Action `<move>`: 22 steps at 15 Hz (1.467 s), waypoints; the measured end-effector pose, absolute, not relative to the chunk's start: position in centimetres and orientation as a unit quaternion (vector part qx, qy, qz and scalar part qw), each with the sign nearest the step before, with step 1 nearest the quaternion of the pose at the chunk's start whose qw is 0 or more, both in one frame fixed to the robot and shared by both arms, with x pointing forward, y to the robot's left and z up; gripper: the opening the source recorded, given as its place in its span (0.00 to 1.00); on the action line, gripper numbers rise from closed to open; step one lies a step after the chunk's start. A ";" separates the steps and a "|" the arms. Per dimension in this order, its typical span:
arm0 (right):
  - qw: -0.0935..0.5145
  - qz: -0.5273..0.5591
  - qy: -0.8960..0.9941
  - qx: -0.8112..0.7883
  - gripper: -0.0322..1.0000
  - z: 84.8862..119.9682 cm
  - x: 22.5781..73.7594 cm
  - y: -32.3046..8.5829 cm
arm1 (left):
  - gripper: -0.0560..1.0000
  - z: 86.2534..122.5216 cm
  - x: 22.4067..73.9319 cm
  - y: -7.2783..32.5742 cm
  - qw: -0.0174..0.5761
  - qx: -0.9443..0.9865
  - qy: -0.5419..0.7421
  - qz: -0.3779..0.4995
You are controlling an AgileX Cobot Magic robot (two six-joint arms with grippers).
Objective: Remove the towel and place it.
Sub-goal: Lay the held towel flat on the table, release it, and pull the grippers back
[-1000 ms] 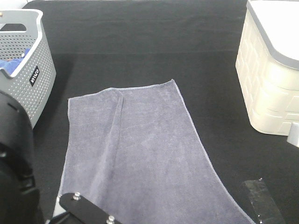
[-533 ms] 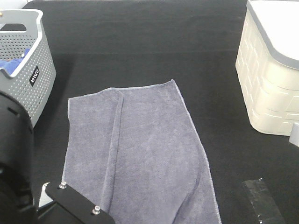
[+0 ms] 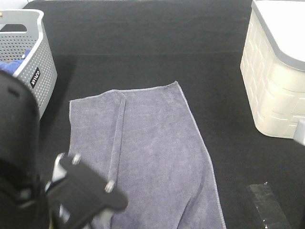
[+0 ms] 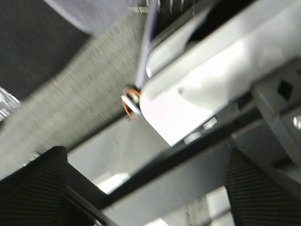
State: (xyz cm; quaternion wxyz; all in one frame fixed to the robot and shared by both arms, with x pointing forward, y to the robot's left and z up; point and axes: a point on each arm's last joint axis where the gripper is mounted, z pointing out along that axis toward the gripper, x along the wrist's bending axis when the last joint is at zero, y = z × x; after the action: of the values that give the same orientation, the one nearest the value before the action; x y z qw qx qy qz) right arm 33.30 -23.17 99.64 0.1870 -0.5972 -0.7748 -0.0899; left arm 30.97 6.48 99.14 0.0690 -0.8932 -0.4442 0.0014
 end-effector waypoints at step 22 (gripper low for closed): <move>0.008 -0.222 -0.793 -0.567 0.59 107.2 61.2 -15.8 | 0.76 100.1 60.1 11.1 -0.190 -0.745 -0.621 -0.153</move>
State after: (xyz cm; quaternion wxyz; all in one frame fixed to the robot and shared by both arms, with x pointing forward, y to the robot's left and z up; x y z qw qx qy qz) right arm 61.22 -15.81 107.17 0.0081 -0.5672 -0.7930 -0.2221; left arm 60.11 11.06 100.12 -0.1901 -0.7453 -0.6205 -0.1527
